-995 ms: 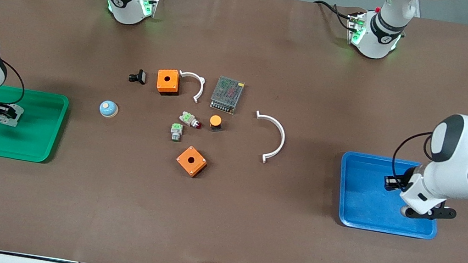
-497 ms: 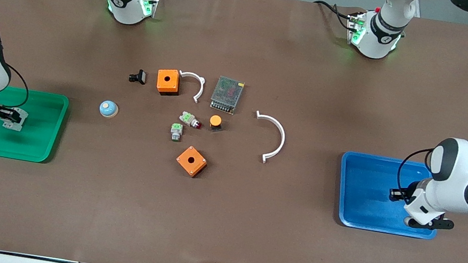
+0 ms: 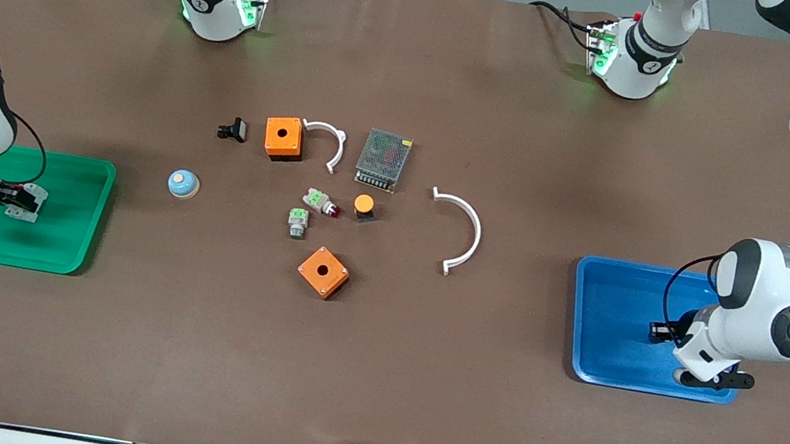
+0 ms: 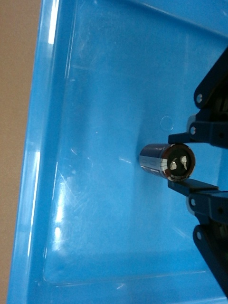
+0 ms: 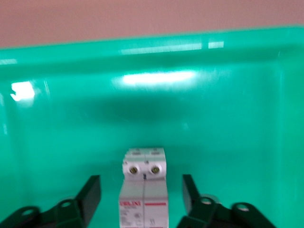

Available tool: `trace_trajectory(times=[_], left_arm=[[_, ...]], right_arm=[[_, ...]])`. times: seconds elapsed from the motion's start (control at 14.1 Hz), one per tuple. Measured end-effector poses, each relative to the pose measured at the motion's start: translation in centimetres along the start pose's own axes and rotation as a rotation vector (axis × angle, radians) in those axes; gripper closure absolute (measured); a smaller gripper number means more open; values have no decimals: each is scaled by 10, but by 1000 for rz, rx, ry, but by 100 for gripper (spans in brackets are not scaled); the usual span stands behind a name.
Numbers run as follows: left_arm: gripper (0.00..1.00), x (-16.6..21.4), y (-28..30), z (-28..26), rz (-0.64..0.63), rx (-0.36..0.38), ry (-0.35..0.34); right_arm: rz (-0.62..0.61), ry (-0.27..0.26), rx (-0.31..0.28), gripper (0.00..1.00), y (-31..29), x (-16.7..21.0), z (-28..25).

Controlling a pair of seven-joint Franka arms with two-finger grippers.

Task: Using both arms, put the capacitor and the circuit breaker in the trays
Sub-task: 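Open the left gripper over the blue tray while the right gripper releases the breaker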

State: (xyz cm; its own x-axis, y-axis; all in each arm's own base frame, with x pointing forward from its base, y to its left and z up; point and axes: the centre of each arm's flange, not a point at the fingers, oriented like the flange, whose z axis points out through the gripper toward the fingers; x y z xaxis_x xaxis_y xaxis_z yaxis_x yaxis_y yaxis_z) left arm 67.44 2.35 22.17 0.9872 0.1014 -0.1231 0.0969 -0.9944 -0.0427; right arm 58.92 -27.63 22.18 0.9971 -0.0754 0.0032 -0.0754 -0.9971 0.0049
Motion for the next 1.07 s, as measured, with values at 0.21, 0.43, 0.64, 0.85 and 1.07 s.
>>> trace_trajectory(times=[0.21,0.43,0.64,0.85,1.07], left_arm=[[66,-1,1,2,1,0,-4],[66,-1,2,5,4,-1,-8],[66,-2,3,6,4,-1,-11],[42,-1,3,1,4,-1,-4],[13,-6,-2,-44,-2,19,-7]], right_arm=[[-37,-41,21,0,-21,26,-31],[-4,-114,41,0,-63,52,-82],[41,-160,36,0,-124,64,-124],[19,-204,17,0,-178,59,-156],[-38,-212,-13,0,-214,47,-200]])
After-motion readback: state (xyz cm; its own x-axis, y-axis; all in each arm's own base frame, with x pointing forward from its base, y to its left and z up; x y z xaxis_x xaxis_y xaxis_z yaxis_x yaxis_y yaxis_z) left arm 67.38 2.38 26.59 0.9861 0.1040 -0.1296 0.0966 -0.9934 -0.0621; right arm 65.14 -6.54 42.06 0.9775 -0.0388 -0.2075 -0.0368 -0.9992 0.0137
